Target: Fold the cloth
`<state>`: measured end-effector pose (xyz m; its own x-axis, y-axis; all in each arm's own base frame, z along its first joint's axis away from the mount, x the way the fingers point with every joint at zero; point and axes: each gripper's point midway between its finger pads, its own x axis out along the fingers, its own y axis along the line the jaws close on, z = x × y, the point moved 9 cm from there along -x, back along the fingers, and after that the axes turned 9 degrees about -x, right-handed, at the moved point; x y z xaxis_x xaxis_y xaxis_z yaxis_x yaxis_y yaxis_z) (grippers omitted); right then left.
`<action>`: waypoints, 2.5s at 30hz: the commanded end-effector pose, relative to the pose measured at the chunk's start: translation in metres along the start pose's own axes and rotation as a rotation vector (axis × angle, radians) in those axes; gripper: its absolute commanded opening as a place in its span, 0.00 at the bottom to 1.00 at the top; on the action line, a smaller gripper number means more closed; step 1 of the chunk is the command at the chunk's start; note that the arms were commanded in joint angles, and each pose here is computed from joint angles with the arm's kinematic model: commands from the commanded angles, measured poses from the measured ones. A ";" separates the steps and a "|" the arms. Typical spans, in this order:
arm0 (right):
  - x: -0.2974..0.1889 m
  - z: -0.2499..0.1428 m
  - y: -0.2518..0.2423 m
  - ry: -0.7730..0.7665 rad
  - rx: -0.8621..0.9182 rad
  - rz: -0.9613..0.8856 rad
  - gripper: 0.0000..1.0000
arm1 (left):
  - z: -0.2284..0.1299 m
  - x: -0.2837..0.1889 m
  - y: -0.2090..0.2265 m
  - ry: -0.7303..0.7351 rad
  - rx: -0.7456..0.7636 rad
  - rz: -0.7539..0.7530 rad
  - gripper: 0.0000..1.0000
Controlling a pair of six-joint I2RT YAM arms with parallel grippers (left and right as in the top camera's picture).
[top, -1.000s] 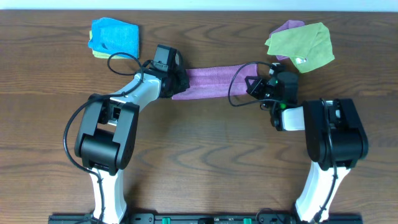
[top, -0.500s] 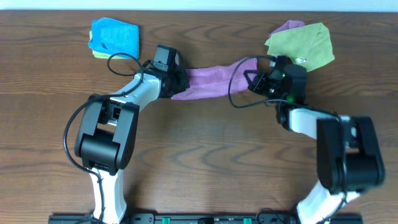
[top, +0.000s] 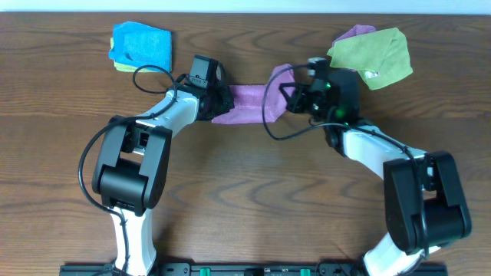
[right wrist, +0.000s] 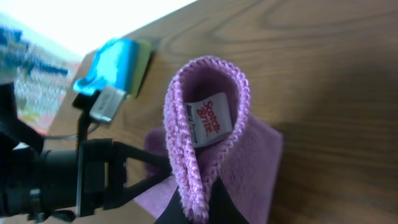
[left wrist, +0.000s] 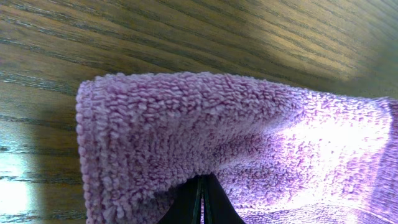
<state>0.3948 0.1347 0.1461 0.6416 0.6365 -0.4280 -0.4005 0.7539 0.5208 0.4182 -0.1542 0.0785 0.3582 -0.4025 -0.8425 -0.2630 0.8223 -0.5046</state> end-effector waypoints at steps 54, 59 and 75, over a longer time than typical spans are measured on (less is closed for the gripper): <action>0.111 -0.028 0.072 0.209 -0.283 0.077 0.01 | 0.114 -0.084 0.010 -0.183 -0.079 0.007 0.06; 0.113 -0.027 0.077 0.202 -0.307 0.081 0.01 | 0.117 -0.088 0.022 -0.176 -0.108 0.026 0.06; 0.126 -0.026 0.075 0.206 -0.307 0.066 0.01 | 0.118 -0.089 0.025 -0.175 -0.116 0.031 0.06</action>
<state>0.4259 0.2683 0.1141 0.4784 0.6778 -0.5583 -0.6188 0.7113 0.3333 0.4822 -0.0517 0.1563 0.4785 -0.3034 -0.8240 -0.3935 0.7648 -0.5101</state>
